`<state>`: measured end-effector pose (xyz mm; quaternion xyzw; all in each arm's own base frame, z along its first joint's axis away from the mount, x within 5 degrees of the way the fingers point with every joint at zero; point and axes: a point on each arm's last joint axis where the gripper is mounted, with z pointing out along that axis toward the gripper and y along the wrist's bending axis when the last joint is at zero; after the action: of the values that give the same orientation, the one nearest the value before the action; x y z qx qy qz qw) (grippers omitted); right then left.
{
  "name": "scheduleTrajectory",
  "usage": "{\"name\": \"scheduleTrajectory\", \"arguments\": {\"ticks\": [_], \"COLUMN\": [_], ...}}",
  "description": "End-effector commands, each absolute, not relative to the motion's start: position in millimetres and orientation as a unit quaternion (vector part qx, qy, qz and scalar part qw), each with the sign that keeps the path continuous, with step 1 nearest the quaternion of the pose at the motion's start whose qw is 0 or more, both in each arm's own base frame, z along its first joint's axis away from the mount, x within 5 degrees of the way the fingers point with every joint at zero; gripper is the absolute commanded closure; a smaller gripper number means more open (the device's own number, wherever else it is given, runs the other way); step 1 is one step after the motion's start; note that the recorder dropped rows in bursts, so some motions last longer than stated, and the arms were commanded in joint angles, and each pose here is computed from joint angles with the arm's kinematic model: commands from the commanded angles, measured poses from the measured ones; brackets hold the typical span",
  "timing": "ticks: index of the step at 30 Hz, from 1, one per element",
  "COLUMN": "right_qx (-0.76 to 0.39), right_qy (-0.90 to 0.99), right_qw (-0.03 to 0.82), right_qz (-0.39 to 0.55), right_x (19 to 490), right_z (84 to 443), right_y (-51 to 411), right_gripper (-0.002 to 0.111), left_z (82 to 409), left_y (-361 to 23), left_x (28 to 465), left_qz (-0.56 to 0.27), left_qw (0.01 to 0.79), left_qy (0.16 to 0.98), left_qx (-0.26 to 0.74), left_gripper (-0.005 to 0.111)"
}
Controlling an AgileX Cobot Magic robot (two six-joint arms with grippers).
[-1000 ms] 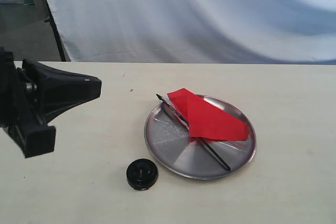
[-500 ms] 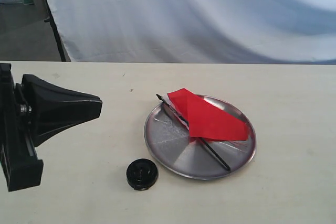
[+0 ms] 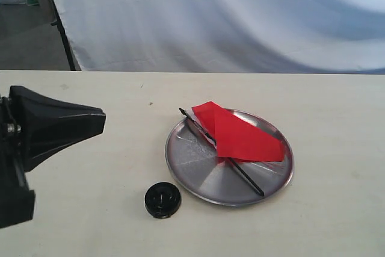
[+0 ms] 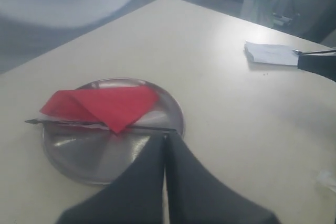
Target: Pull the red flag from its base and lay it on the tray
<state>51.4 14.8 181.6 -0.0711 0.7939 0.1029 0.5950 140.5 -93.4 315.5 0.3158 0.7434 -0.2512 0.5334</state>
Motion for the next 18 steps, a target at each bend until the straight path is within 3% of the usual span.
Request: {"name": "scheduleTrajectory", "arguments": {"ticks": [1, 18], "right_qx": [-0.071, -0.071], "right_qy": [0.793, 0.793], "right_qw": [0.596, 0.596], "right_qz": [0.099, 0.099], "right_x": [51.2, 51.2], "right_z": [180.8, 180.8], "right_y": [14.4, 14.4], "right_gripper": [0.109, 0.109], "left_z": [306.0, 248.1], "left_y": [-85.2, -52.9], "left_x": [116.6, 73.2], "left_qz": [-0.248, -0.193], "left_qw": [0.550, 0.616], "left_qy": [0.732, 0.724], "left_qx": [0.317, 0.242], "left_gripper": [0.107, 0.107]}}
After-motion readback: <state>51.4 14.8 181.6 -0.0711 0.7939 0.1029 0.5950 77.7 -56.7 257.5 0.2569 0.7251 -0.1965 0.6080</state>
